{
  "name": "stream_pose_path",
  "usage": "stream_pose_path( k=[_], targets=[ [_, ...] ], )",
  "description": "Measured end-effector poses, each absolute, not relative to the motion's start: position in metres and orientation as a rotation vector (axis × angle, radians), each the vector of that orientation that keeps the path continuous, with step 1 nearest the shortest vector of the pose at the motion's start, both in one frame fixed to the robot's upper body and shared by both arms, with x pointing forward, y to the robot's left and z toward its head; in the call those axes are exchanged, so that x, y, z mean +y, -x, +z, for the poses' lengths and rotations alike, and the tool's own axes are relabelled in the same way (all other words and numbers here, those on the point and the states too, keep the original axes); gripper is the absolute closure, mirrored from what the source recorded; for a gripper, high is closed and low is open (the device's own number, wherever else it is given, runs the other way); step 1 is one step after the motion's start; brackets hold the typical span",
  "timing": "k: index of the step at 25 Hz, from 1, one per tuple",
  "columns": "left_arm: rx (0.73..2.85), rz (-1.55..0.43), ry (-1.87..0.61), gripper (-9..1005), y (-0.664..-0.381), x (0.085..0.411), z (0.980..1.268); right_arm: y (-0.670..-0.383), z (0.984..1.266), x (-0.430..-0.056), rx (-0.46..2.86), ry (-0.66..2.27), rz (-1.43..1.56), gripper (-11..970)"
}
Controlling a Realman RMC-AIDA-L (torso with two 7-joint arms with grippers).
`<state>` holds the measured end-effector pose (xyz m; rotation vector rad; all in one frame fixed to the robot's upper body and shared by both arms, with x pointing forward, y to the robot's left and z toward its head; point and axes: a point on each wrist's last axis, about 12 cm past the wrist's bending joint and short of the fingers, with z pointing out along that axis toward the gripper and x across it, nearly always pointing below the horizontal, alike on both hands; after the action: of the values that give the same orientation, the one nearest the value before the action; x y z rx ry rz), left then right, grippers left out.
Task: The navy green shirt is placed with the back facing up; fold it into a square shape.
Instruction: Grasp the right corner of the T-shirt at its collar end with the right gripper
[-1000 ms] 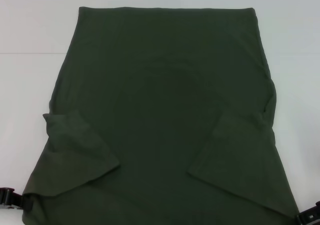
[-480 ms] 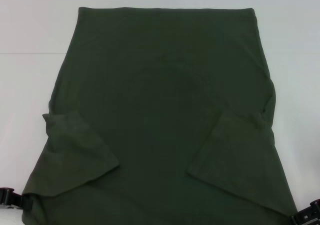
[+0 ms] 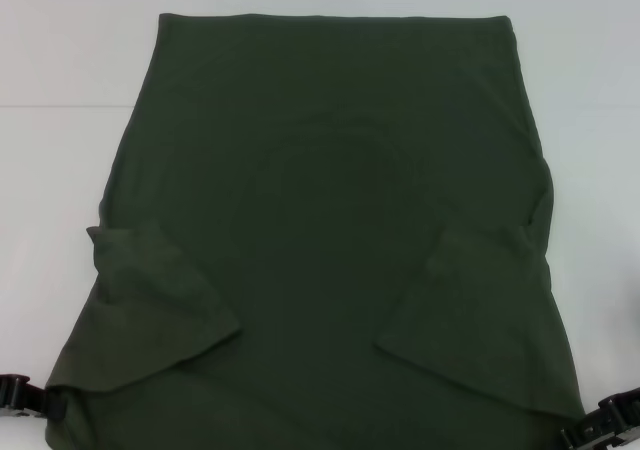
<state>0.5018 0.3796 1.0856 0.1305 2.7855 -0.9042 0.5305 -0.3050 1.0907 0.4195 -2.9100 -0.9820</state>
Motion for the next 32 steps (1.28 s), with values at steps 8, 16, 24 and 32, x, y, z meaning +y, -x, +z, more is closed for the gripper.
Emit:
stream_pose_path(
  k=[8, 16, 24, 32],
  targets=[
    [2.784, -0.903, -0.131, 997, -0.502, 0.38, 1.086, -0.533, 1.095, -0.302, -2.901, -0.445, -1.026, 172],
    [2.783, -0.9, -0.132, 997, -0.502, 0.38, 1.086, -0.538, 1.096, -0.294, -2.898, -0.47, -1.03, 177],
    [2.781, -0.898, -0.137, 997, -0.504, 0.379, 1.086, -0.543, 1.095, -0.286, -2.91, -0.49, -1.031, 182],
    [2.777, -0.898, -0.144, 997, -0.505, 0.379, 1.087, -0.545, 1.096, -0.279, -2.899, -0.568, -1.004, 372]
  ],
)
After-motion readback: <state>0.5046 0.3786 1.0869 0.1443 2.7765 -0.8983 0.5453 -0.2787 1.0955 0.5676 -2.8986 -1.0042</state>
